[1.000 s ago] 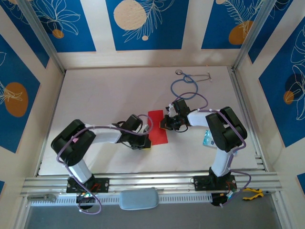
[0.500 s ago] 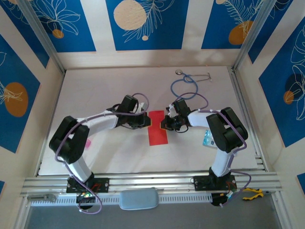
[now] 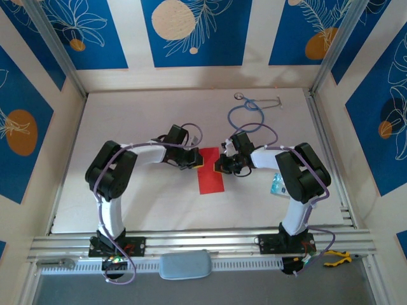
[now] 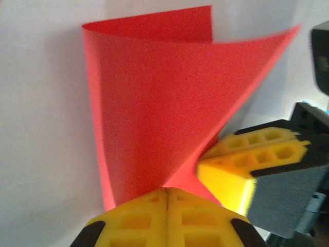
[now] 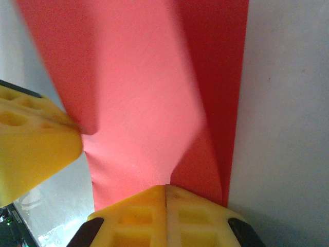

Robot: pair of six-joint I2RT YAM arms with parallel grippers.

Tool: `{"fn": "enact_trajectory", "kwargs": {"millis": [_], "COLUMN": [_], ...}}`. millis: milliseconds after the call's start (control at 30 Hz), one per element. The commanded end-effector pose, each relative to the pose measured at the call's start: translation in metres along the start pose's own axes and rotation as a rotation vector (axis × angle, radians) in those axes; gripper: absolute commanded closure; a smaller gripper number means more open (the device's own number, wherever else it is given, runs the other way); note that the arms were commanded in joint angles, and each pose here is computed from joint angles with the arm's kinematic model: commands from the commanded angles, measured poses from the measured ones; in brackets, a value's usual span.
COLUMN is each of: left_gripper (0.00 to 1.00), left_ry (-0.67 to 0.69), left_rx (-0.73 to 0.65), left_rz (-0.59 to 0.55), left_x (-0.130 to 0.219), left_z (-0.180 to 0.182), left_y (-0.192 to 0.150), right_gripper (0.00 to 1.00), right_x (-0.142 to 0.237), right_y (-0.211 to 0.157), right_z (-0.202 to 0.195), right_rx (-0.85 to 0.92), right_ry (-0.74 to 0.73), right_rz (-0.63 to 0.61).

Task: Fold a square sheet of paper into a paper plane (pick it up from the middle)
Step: First fold the square sheet of paper in half at the center of the table.

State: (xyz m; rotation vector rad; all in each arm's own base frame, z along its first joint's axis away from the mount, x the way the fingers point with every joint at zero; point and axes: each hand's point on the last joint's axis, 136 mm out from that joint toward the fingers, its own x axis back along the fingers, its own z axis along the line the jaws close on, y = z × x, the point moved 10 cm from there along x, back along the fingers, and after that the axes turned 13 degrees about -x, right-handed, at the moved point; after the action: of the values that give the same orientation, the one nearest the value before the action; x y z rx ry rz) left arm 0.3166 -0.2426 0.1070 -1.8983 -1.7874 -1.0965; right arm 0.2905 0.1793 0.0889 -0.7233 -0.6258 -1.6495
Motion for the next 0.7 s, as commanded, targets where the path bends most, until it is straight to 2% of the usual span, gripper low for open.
{"fn": "enact_trajectory", "kwargs": {"millis": [0, 200, 533, 667], "left_gripper": [0.96, 0.96, 0.94, 0.94], "left_ry": [0.009, 0.046, -0.042, -0.031], "left_rx": [-0.025, 0.000, -0.036, -0.022], "left_rz": [0.020, 0.056, 0.001, -0.005], "left_x": [-0.008, -0.015, 0.003, 0.002], "left_z": [0.009, 0.028, 0.002, 0.008], "left_y": [-0.002, -0.014, 0.015, 0.021], "right_gripper": [1.00, 1.00, 1.00, 1.00], "right_x": [-0.008, -0.008, -0.007, -0.007], "right_y": [-0.022, -0.023, -0.020, -0.020], "right_z": [-0.033, -0.033, -0.031, -0.031], "right_rx": [-0.091, -0.091, -0.091, -0.089], "right_ry": [-0.156, -0.159, -0.163, -0.164], "right_rz": [0.106, 0.109, 0.103, 0.102]}}
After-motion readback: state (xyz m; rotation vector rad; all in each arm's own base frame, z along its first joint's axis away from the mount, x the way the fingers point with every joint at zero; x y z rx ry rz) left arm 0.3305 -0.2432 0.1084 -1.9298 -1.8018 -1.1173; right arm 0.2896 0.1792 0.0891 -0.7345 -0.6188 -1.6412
